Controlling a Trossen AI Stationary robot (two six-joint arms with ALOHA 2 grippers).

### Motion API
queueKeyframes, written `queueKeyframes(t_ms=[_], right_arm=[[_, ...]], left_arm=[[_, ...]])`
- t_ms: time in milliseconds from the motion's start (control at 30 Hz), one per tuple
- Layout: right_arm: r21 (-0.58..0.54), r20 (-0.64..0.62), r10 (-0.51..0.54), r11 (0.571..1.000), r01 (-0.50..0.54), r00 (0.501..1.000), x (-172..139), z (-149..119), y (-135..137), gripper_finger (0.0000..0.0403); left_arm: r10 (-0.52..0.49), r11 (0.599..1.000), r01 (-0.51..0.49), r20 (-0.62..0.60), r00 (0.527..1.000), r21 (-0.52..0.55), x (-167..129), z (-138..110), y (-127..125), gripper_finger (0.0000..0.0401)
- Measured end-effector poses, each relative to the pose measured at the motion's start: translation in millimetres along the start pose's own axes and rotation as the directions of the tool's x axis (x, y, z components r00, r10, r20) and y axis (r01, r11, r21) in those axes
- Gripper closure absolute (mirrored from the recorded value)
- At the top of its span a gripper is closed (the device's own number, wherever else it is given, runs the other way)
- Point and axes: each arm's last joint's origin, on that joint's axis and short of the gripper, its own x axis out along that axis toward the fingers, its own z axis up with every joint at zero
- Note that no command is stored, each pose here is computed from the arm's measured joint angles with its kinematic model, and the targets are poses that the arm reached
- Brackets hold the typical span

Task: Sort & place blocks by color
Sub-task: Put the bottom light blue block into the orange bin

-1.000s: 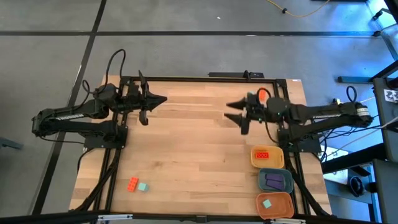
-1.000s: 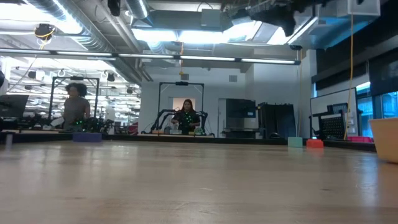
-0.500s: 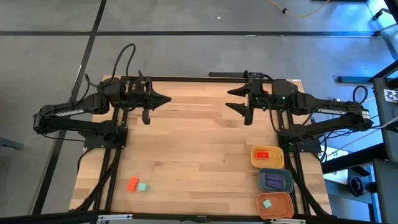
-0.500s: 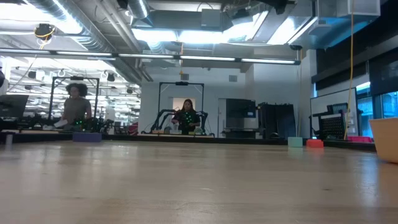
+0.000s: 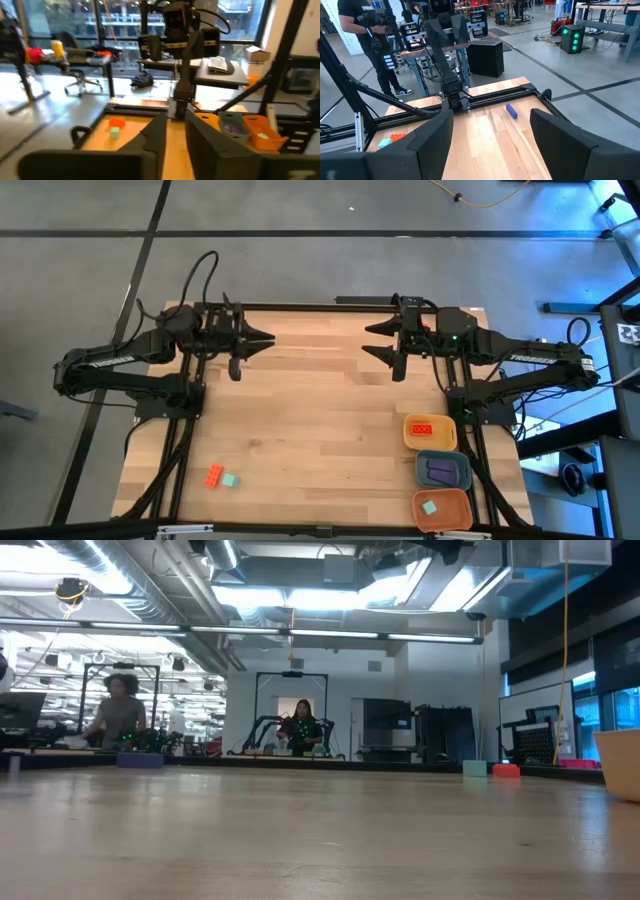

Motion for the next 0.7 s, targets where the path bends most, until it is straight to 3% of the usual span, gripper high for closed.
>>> queueKeyframes(t_ms=[233, 367, 500, 700], right_arm=[[0.0, 0.0, 0.0, 1.0, 0.0, 1.0, 0, 0, 0, 0.0134], [0.0, 0.0, 0.0, 1.0, 0.0, 1.0, 0, 0, 0, 0.0134], [0.022, 0.0, -0.001, 1.0, 0.001, 1.0, 0, 0, 0, 0.0134], [0.026, 0.001, -0.001, 1.0, 0.001, 1.0, 0, 0, 0, 0.0134]], left_arm=[[0.006, 0.999, -0.011, -0.099, 0.995, -0.052, -2, -4, 0, 0.024], [0.0, 0.999, -0.005, -0.088, 0.996, -0.049, -4, 3, -1, 0.0197], [-0.024, 0.999, 0.02, -0.089, 0.996, -0.049, -4, 5, -2, 0.0173], [-0.084, 0.995, 0.075, -0.154, 0.985, -0.062, -7, 15, -9, 0.017]])
